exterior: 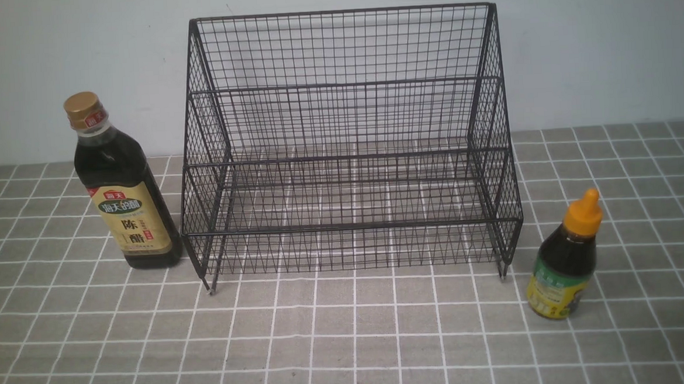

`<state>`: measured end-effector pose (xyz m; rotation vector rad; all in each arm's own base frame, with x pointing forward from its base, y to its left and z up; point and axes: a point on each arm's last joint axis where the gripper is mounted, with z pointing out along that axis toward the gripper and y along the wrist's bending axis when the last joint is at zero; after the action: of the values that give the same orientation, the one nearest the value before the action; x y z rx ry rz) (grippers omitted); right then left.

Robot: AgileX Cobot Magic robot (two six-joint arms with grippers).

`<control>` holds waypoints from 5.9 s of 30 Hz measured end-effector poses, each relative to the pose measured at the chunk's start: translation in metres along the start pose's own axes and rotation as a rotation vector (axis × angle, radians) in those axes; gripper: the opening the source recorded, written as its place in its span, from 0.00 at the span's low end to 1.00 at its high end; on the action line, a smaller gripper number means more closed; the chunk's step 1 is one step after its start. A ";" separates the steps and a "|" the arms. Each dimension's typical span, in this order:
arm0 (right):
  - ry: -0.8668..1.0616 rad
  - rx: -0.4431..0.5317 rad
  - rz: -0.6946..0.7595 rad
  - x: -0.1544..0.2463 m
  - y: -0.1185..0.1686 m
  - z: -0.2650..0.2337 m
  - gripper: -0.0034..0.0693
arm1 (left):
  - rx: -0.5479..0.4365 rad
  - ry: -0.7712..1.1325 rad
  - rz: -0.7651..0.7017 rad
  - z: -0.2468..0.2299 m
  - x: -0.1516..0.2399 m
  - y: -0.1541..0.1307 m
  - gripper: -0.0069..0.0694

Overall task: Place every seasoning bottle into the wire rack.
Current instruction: Use the right arm to grab the condiment bottle closest to it, then use the right arm to put the condiment bottle back on the shelf, then use the left arm to grab the condiment bottle closest to it

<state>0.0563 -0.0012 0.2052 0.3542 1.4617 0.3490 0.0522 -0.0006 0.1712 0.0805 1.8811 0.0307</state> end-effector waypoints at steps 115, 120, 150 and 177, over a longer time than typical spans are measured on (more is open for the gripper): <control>1.156 -0.411 -0.645 0.010 0.194 0.310 0.45 | 0.001 0.000 0.000 0.000 0.000 0.000 0.08; 1.186 -0.375 -0.606 0.011 0.193 0.309 0.46 | 0.001 0.000 0.000 0.000 0.000 0.000 0.08; 0.270 -0.341 -0.276 -0.257 0.133 -0.017 0.03 | 0.001 0.000 0.001 0.000 0.000 0.000 0.08; 0.002 -0.382 -0.211 -0.092 0.049 -0.027 0.03 | 0.001 0.000 0.001 0.000 0.000 0.000 0.08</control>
<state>0.0210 0.0035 0.3072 -0.1067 1.3841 0.4467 0.0522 -0.0006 0.1712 0.0819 1.8811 0.0310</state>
